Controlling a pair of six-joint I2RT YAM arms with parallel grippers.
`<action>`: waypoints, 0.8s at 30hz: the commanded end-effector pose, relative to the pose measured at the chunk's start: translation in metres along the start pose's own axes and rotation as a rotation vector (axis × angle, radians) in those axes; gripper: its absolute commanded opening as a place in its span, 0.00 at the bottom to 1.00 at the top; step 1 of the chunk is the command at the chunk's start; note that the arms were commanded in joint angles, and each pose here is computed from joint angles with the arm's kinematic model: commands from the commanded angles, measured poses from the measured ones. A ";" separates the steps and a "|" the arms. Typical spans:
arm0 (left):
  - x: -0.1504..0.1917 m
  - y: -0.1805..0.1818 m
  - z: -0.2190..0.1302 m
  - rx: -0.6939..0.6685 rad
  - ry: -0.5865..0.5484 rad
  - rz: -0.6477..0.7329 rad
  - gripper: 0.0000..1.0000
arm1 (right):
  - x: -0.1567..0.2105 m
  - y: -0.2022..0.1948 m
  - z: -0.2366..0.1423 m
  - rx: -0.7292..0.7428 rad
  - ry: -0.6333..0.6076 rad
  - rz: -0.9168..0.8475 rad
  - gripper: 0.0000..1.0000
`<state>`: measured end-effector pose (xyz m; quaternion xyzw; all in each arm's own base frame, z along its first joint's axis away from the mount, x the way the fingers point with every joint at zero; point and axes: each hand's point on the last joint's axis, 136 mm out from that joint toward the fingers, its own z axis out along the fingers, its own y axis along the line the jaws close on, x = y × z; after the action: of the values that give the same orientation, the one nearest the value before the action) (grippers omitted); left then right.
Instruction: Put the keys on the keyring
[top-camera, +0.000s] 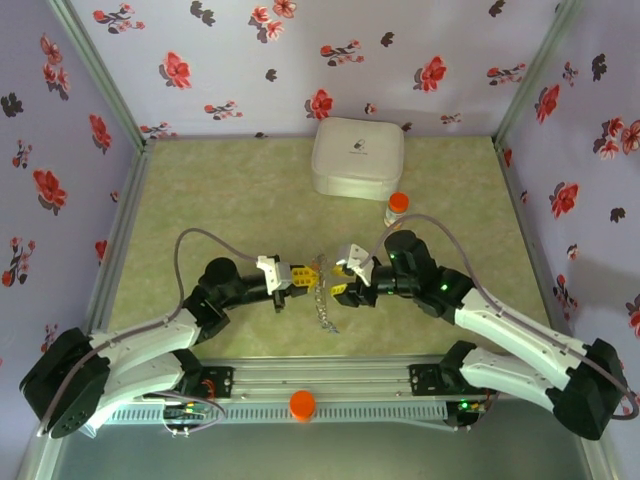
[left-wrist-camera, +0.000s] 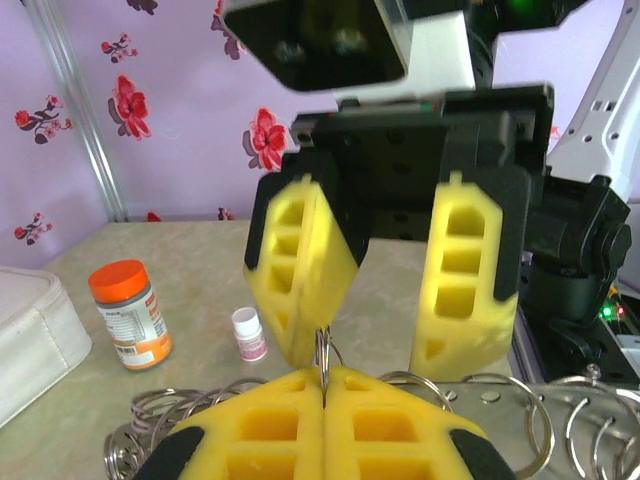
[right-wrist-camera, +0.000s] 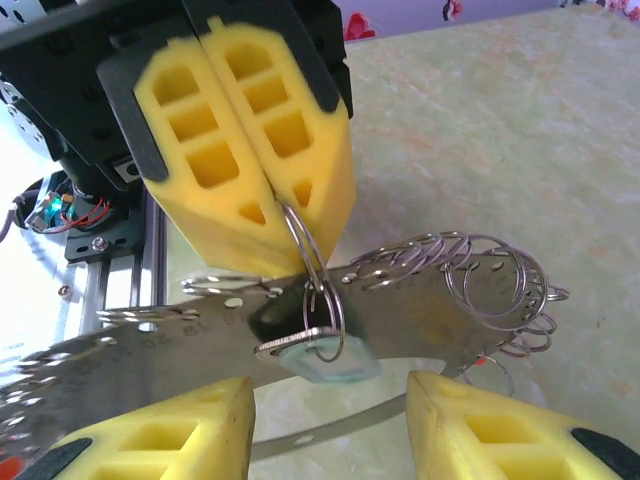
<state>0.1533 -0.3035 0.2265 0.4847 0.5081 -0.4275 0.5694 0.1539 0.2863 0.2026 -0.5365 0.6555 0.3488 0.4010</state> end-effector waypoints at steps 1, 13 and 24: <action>-0.031 0.005 -0.001 -0.023 -0.120 0.033 0.00 | -0.010 0.002 0.006 -0.007 -0.055 -0.024 0.44; -0.041 0.012 -0.002 -0.060 -0.158 0.029 0.00 | -0.013 -0.006 0.012 0.081 -0.084 -0.066 0.35; -0.055 0.019 -0.003 -0.090 -0.220 -0.001 0.00 | -0.010 0.001 0.027 0.059 -0.050 -0.079 0.00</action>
<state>0.1655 -0.3007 0.2556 0.4299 0.4956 -0.4405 0.6129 0.1654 0.3061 0.2050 -0.5242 0.6397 0.3161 0.4649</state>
